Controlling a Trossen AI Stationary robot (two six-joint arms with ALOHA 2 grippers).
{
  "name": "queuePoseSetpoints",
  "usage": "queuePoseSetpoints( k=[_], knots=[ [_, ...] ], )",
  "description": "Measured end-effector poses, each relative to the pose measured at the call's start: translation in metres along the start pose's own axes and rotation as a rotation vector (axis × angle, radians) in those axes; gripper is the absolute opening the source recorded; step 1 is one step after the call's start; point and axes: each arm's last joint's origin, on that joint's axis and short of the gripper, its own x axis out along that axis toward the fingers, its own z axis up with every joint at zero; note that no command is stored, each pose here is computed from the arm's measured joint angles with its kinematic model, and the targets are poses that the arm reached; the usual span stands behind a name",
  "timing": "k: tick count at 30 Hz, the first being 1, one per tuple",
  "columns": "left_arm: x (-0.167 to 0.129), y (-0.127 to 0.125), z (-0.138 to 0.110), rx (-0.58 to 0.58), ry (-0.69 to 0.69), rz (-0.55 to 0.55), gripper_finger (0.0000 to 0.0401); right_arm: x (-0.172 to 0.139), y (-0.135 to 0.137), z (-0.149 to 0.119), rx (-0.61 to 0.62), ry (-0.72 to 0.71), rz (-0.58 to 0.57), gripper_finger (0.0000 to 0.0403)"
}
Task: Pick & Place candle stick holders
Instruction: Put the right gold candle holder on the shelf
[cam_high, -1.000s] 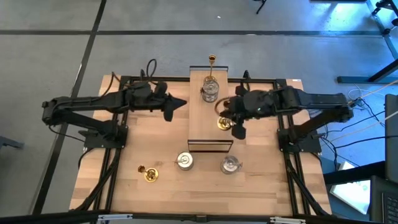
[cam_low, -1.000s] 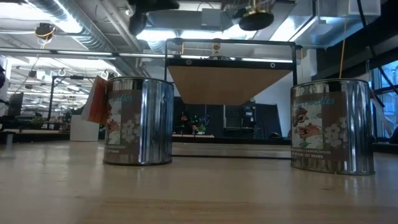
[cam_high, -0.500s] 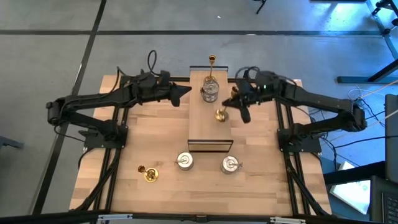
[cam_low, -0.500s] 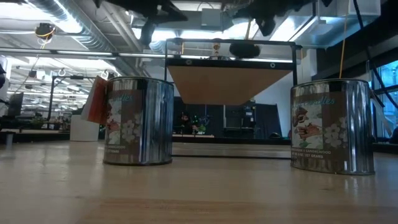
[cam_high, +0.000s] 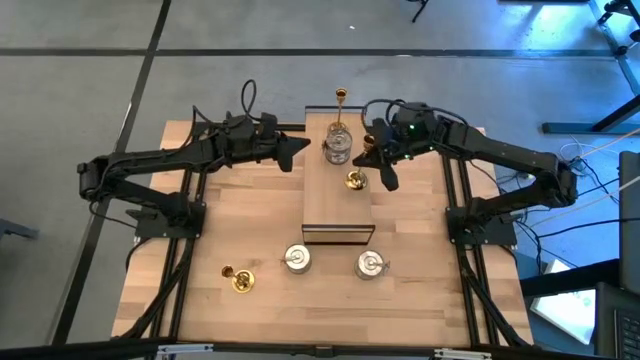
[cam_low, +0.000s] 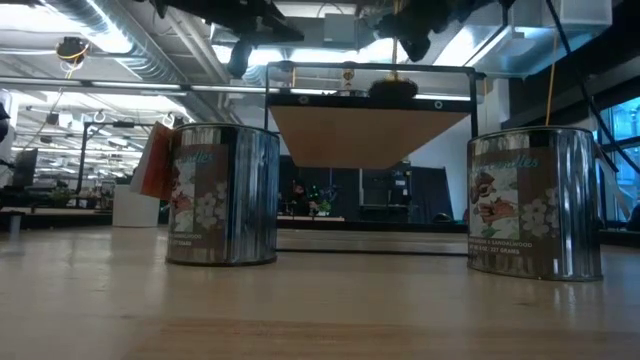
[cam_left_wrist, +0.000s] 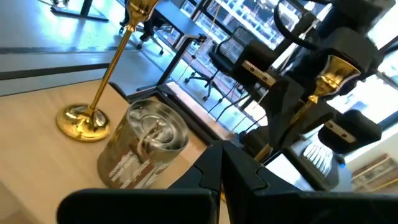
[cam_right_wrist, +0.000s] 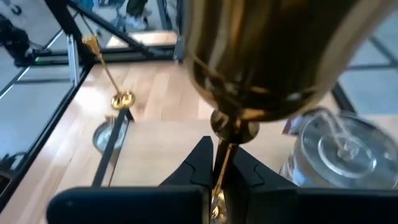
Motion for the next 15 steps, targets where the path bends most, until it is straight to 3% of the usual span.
queuePoseSetpoints(
  k=[6,15],
  knots=[
    [0.0,0.001,0.001,0.024,0.001,-0.003,0.0002,0.016,-0.006,0.001,-0.016,0.021,0.046,0.0014],
    [0.0,0.001,0.001,0.024,0.003,-0.005,0.0002,0.039,-0.01,0.017,-0.096,0.093,0.012,0.0014]
  ],
)
